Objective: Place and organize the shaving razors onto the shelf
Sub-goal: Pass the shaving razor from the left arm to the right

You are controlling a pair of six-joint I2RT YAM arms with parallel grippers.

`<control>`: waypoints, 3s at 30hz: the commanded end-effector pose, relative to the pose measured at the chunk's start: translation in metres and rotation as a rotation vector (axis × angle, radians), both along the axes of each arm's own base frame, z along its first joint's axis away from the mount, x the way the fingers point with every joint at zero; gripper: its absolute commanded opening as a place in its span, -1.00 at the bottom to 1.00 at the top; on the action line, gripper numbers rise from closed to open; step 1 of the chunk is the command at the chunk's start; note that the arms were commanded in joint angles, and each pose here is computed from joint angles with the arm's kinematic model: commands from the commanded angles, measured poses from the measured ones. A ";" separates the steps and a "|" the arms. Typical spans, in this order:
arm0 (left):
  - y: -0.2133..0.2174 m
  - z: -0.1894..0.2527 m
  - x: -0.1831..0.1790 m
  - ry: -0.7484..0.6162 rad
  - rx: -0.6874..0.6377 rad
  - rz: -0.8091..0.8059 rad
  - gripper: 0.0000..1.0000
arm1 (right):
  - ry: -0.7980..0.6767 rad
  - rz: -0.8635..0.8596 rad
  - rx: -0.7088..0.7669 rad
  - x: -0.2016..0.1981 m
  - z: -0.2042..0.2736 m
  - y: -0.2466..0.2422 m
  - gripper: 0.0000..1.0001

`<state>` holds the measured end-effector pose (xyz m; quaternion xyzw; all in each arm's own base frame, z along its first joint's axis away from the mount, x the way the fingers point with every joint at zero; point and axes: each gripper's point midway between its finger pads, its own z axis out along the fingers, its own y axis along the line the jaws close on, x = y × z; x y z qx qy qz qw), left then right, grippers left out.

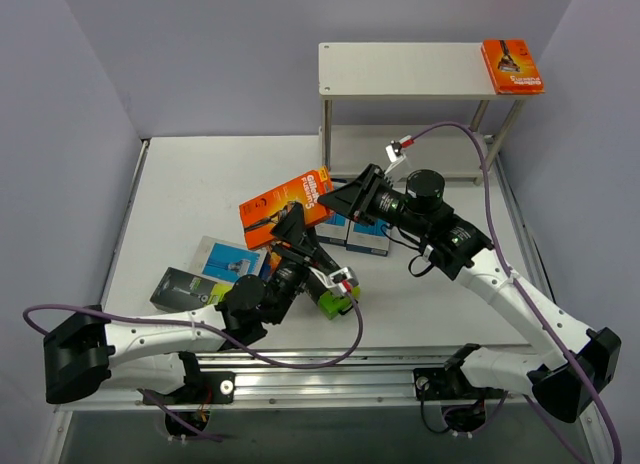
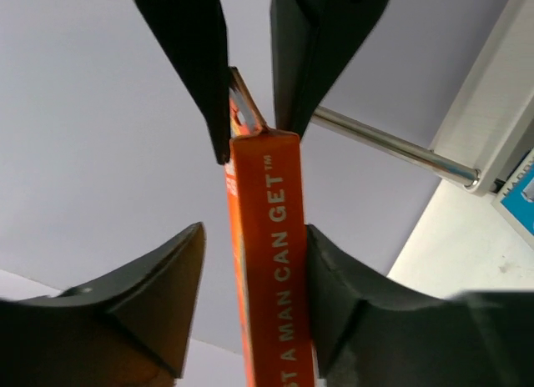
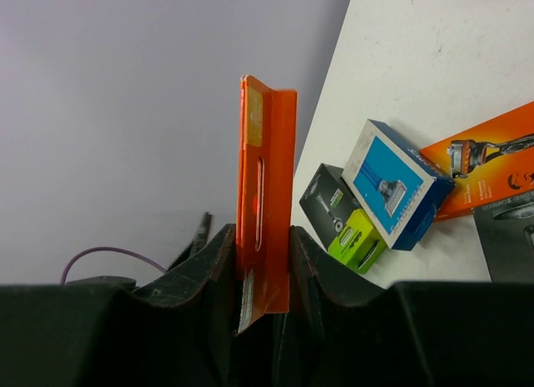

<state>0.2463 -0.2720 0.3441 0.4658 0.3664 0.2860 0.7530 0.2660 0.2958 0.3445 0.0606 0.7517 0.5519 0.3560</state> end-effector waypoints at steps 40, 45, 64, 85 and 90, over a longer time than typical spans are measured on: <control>0.007 -0.001 -0.005 0.027 -0.026 -0.010 -0.95 | -0.055 0.091 -0.061 -0.011 -0.003 0.005 -0.27; 0.003 -0.003 -0.008 0.028 -0.018 -0.027 -0.95 | -0.051 0.108 -0.053 -0.012 -0.005 0.008 -0.28; 0.008 -0.008 -0.014 0.059 -0.065 -0.072 -0.14 | -0.067 0.111 -0.039 -0.014 0.002 0.008 -1.00; 0.045 0.012 -0.023 0.203 -0.340 -0.115 0.88 | -0.076 -0.229 0.035 0.060 0.040 -0.038 -1.00; 0.049 0.017 -0.023 0.243 -0.422 -0.119 0.88 | -0.141 -0.394 0.099 0.096 0.084 -0.076 -1.00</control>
